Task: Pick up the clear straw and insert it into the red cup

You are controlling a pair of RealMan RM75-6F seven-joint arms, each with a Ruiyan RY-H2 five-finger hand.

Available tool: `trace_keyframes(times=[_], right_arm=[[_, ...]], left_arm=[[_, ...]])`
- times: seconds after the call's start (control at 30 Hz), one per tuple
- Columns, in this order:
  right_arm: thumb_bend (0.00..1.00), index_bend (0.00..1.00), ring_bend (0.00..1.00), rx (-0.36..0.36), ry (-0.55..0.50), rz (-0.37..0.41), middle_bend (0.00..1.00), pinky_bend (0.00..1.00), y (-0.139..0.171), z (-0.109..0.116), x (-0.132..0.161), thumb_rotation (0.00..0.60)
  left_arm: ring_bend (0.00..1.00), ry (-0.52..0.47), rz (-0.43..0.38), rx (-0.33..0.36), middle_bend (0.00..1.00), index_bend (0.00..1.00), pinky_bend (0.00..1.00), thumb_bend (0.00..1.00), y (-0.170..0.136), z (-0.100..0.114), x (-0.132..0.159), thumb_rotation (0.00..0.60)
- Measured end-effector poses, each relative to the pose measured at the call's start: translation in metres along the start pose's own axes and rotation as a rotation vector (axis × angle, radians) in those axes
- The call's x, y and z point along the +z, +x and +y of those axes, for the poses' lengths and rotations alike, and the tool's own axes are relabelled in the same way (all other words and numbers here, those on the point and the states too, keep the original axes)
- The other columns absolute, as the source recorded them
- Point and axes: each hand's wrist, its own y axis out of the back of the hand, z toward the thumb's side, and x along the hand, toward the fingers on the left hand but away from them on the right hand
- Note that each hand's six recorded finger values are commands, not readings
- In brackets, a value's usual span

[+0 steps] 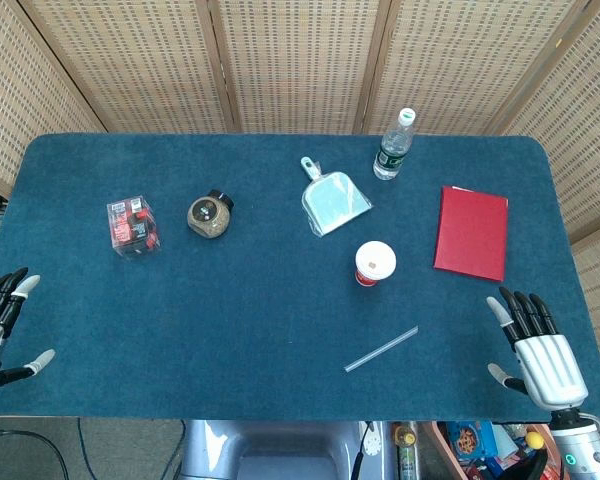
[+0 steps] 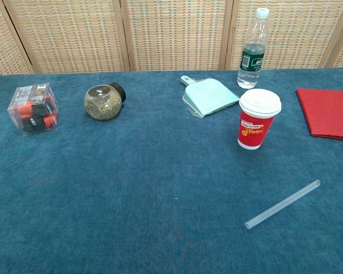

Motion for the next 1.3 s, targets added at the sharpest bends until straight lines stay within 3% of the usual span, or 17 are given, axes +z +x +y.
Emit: trace_keyframes(times=[0.2,0.33,0.5,0.67,0.8,1.0,1.13,1.3], right_arm=[[0.0,0.06,0.0,0.024,-0.008,0.04,0.0,0.0,-0.001,-0.005,0.006,0.6],[0.0,0.14,0.0,0.06,-0.022,0.106,0.0,0.0,-0.005,-0.013,0.017,0.6],[0.0,0.22,0.0,0.152,-0.062,0.272,0.0,0.0,-0.018,-0.029,0.046,0.6],[0.09,0.33,0.0,0.303,-0.079,0.446,0.08,0.0,-0.047,-0.05,0.086,0.6],[0.15,0.4,0.0,0.328,-0.049,0.567,0.13,0.0,-0.069,-0.059,0.121,0.6],[0.22,0.48,0.0,0.357,-0.002,0.626,0.16,0.02,-0.088,-0.081,0.153,0.6],[0.32,0.51,0.0,0.373,0.007,0.611,0.17,0.03,-0.098,-0.09,0.162,0.6],[0.36,0.51,0.0,0.376,0.043,0.604,0.18,0.03,-0.107,-0.097,0.169,0.6]], left_arm=[[0.0,0.004,0.002,-0.009,0.0,0.0,0.0,0.2,0.002,-0.003,0.001,0.6],[0.0,0.01,0.004,-0.013,0.0,0.0,0.0,0.2,0.003,-0.004,0.001,0.6],[0.0,0.012,0.015,-0.021,0.0,0.0,0.0,0.2,0.006,-0.006,-0.001,0.6],[0.0,0.009,0.013,-0.031,0.0,0.0,0.0,0.2,0.011,-0.009,-0.001,0.6],[0.0,0.008,0.017,-0.036,0.0,0.0,0.0,0.2,0.012,-0.01,-0.002,0.6],[0.0,0.0,0.021,-0.032,0.0,0.0,0.0,0.2,0.011,-0.008,-0.004,0.6],[0.0,-0.005,0.022,-0.033,0.0,0.0,0.0,0.2,0.011,-0.007,-0.005,0.6],[0.0,-0.004,0.017,-0.043,0.0,0.0,0.0,0.2,0.012,-0.009,-0.005,0.6]])
